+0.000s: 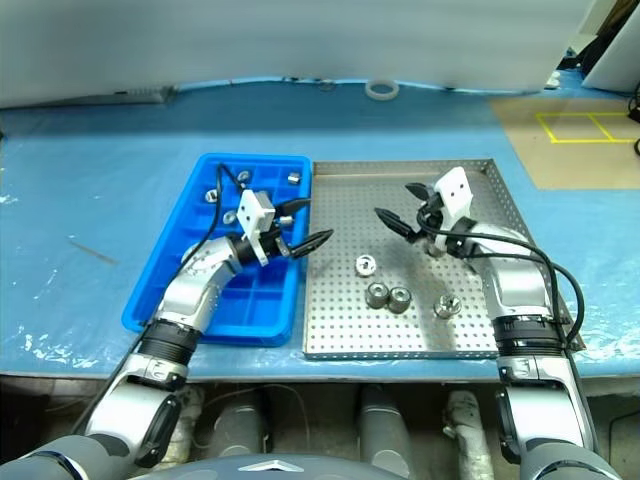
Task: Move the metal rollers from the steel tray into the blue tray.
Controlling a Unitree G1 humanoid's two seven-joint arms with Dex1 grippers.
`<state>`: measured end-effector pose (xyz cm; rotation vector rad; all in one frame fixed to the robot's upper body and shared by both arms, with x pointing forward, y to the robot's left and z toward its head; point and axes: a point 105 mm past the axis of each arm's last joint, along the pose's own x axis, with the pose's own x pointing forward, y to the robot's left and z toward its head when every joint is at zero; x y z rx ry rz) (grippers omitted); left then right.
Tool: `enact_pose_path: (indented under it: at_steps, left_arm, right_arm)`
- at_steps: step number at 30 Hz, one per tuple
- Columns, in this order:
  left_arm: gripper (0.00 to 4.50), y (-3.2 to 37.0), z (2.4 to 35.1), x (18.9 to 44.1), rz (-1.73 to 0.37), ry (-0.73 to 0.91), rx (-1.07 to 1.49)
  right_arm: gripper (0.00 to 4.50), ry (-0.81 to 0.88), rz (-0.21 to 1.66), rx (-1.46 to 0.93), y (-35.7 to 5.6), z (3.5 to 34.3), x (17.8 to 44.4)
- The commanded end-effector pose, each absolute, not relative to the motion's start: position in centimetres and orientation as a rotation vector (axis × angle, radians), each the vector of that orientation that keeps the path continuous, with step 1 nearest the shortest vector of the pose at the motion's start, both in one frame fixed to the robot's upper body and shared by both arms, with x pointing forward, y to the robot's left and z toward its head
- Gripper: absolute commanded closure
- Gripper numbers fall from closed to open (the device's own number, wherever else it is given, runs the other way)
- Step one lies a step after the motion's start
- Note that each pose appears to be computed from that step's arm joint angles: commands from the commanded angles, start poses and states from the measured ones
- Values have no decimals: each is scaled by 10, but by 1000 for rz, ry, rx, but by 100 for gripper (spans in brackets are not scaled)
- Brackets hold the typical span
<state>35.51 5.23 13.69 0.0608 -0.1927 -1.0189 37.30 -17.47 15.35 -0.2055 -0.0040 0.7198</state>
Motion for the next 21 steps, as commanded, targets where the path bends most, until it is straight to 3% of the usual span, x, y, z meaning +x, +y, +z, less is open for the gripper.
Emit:
enact_pose_path:
  at_steps: [1, 21]
  left_arm:
    - [3, 51, 147, 354, -1025, -230, 71]
    - [3, 47, 150, 355, -1056, -230, 62]
  right_arm:
    - [0, -58, 723, -231, -175, 170, 372]
    - [0, -50, 704, -243, -182, 172, 365]
